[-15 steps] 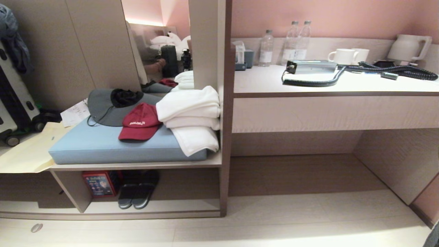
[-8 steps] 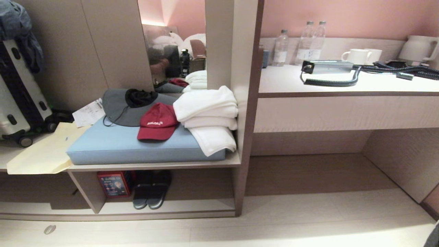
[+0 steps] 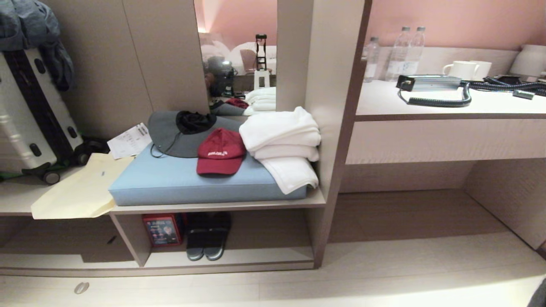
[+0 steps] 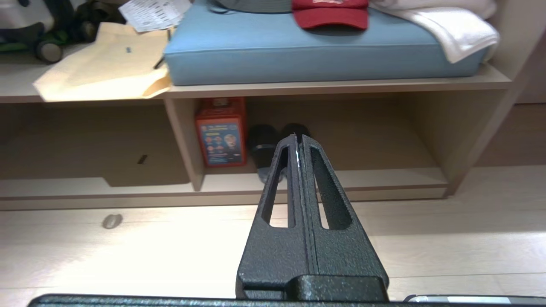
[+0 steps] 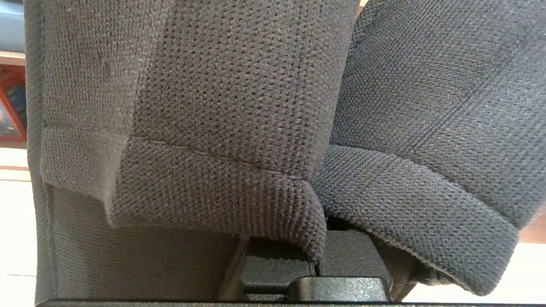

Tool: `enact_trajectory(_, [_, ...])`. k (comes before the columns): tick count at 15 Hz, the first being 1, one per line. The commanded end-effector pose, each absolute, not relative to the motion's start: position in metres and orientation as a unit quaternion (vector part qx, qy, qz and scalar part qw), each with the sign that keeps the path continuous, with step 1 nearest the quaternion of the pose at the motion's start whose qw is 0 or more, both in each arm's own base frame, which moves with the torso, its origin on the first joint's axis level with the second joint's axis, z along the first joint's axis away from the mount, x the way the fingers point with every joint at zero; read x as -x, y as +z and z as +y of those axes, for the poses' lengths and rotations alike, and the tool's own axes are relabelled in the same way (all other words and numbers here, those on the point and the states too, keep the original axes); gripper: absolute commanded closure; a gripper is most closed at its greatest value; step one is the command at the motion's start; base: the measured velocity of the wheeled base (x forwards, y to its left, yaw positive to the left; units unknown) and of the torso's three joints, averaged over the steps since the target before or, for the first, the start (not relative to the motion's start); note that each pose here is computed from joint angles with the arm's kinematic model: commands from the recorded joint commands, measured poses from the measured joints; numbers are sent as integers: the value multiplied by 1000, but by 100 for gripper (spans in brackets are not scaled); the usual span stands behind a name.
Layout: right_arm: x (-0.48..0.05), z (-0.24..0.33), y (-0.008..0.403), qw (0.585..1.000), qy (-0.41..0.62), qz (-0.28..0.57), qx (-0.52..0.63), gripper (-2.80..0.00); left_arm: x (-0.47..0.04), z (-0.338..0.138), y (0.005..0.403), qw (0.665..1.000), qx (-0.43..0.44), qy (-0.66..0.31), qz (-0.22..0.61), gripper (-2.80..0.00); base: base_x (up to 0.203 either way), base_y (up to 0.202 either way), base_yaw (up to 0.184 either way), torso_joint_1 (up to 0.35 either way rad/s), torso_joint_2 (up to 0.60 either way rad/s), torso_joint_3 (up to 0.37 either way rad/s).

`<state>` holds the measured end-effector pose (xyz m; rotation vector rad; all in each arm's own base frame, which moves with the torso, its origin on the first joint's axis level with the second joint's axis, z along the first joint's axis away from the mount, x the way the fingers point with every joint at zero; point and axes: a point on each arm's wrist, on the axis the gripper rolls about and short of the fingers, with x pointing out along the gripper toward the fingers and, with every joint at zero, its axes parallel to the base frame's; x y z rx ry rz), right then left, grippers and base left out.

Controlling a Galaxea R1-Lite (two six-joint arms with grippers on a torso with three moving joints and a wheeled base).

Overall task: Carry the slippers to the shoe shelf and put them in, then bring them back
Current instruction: Place the slippers into the shoe cabinet

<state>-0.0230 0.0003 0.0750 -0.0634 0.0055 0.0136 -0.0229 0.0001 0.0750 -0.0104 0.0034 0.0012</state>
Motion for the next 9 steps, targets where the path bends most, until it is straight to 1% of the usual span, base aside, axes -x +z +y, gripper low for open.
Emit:
enact_trajectory(1, [23, 0, 74, 999, 7, 2, 32, 0, 23, 0, 75, 1000, 6, 1, 2, 0, 0, 196, -6, 7, 2, 2])
enact_trajectory(9, [23, 0, 74, 999, 7, 3, 32, 0, 23, 0, 75, 1000, 6, 1, 2, 0, 0, 192, -2, 3, 3, 2])
